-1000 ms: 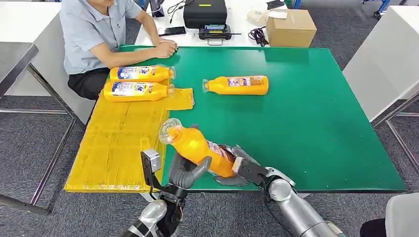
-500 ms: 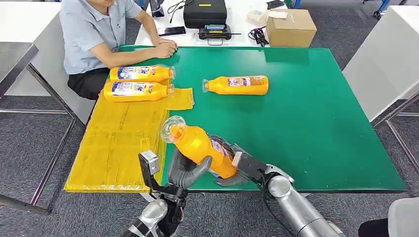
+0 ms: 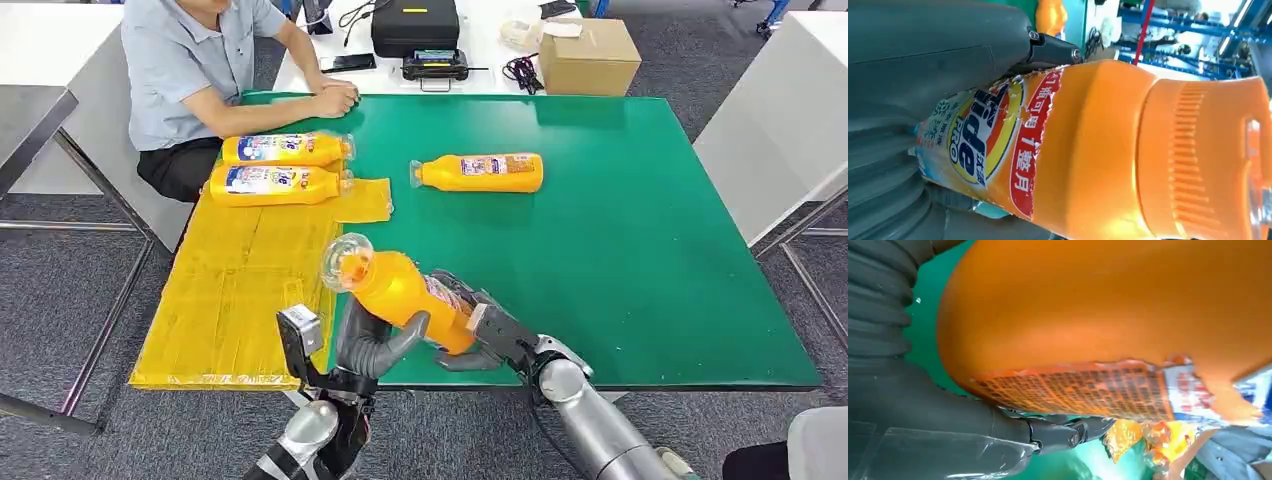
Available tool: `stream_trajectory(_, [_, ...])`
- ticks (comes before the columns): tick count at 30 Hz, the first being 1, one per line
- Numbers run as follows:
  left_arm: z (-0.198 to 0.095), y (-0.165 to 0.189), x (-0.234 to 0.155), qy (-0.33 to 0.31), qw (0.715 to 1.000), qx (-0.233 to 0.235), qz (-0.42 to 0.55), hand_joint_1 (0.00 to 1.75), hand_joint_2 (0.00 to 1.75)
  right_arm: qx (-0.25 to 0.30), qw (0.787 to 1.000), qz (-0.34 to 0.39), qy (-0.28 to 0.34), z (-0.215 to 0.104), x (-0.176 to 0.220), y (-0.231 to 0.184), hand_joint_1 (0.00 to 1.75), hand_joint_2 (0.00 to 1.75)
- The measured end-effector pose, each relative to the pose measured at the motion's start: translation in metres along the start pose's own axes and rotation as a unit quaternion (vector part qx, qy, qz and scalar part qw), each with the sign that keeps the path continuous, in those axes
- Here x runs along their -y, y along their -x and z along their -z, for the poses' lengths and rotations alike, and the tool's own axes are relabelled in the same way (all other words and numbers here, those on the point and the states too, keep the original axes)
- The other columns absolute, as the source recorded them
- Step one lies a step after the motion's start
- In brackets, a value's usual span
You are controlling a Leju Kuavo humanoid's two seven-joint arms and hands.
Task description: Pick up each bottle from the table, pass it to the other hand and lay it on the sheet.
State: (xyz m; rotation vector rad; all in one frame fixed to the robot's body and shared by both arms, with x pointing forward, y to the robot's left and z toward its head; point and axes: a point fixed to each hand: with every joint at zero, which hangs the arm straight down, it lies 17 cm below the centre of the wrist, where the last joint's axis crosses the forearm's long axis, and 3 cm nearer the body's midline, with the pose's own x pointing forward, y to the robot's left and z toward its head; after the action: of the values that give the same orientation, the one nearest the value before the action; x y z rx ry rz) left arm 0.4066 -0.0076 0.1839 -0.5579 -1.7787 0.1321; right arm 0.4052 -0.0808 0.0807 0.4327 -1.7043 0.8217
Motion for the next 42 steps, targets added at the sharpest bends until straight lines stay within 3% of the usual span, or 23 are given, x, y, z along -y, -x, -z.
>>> stream_trajectory(3, [0.002, -0.006, -0.026, -0.059, 0.992, 0.028, 0.109, 1.75, 1.75, -0.022, 0.999, -0.027, 0.023, -0.008, 0.004, 0.015, 0.00, 1.75])
stream_trajectory(7, [0.004, -0.040, -0.045, -0.077, 0.936, 0.136, 0.316, 1.75, 1.75, -0.040, 0.996, -0.054, 0.053, -0.024, 0.009, 0.030, 0.00, 1.75])
stream_trajectory(16, [0.003, -0.039, -0.074, -0.116, 0.919, 0.131, 0.353, 1.75, 1.75, -0.045, 0.995, -0.061, 0.071, -0.028, 0.019, 0.034, 0.00, 1.75])
stream_trajectory(18, [0.002, -0.053, -0.076, -0.111, 0.892, 0.164, 0.406, 1.75, 1.75, -0.045, 0.994, -0.068, 0.076, -0.029, 0.022, 0.034, 0.00, 1.75])
stream_trajectory(20, [0.005, -0.076, -0.082, -0.104, 0.843, 0.203, 0.486, 1.75, 1.75, -0.043, 0.993, -0.072, 0.081, -0.028, 0.026, 0.034, 0.00, 1.75])
stream_trajectory(22, [0.010, -0.091, -0.100, -0.110, 0.791, 0.210, 0.563, 1.75, 1.75, -0.039, 0.993, -0.074, 0.085, -0.027, 0.032, 0.033, 0.00, 1.75])
stream_trajectory(24, [0.015, -0.094, -0.115, -0.105, 0.737, 0.203, 0.636, 1.75, 1.75, -0.036, 0.992, -0.075, 0.090, -0.025, 0.040, 0.032, 0.00, 1.75])
stream_trajectory(28, [0.020, -0.082, -0.148, -0.101, 0.662, 0.154, 0.727, 1.75, 1.75, -0.035, 0.993, -0.075, 0.089, -0.025, 0.043, 0.033, 0.00, 1.75])
stream_trajectory(34, [0.020, -0.068, -0.197, -0.149, 0.622, 0.059, 0.767, 1.75, 1.75, -0.044, 0.992, -0.072, 0.096, -0.031, 0.046, 0.040, 0.00, 1.75])
stream_trajectory(42, [0.023, -0.040, -0.216, -0.132, 0.601, 0.015, 0.788, 1.75, 1.75, -0.052, 0.990, -0.059, 0.115, -0.046, 0.049, 0.049, 0.00, 1.75])
